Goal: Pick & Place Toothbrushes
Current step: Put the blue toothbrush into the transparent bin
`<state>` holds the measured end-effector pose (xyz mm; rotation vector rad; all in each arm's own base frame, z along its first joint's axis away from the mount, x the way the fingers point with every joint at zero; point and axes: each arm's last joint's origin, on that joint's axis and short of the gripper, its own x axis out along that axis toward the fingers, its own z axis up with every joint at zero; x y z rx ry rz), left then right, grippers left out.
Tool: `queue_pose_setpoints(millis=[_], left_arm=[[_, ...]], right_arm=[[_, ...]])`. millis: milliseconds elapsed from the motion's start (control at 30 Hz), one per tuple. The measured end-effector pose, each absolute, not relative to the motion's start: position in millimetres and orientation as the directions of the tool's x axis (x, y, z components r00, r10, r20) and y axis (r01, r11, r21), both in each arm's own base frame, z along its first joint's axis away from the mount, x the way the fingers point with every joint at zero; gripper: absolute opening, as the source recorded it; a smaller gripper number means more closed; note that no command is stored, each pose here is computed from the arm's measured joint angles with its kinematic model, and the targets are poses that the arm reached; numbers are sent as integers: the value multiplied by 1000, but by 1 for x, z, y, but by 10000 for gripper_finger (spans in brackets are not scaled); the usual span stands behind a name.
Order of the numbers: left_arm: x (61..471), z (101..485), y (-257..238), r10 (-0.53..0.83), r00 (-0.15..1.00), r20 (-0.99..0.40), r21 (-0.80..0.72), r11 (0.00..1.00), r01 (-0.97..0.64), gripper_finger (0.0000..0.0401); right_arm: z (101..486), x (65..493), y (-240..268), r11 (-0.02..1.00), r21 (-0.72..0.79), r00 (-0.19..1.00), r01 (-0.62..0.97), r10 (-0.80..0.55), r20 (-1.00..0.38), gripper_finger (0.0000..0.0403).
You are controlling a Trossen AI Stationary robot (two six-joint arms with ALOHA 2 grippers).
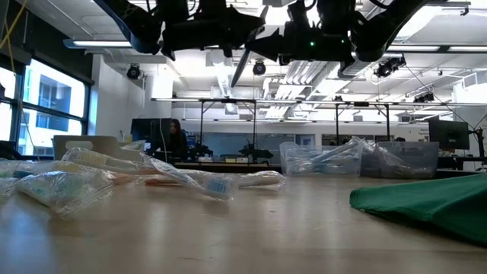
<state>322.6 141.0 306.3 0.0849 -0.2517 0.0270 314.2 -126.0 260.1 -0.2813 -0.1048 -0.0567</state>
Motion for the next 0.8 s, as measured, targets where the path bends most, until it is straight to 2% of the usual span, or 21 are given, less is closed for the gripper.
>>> queue_pose_setpoints(millis=[100,233,500,800], left_arm=[[323,307,142,38,967,253,75,995,-58,163],[322,307,143,75,963,260,67,993,-96,182],[314,309,157,115,958,263,76,987,-139,183],[299,305,186,165,962,217,7,985,-170,184]], right_arm=[[260,314,-126,959,-273,993,71,-41,112,13],[260,314,-126,960,-269,992,84,-56,111,13],[257,310,-136,962,-235,990,135,-122,70,12],[256,300,-145,967,-201,988,157,-153,37,12]])
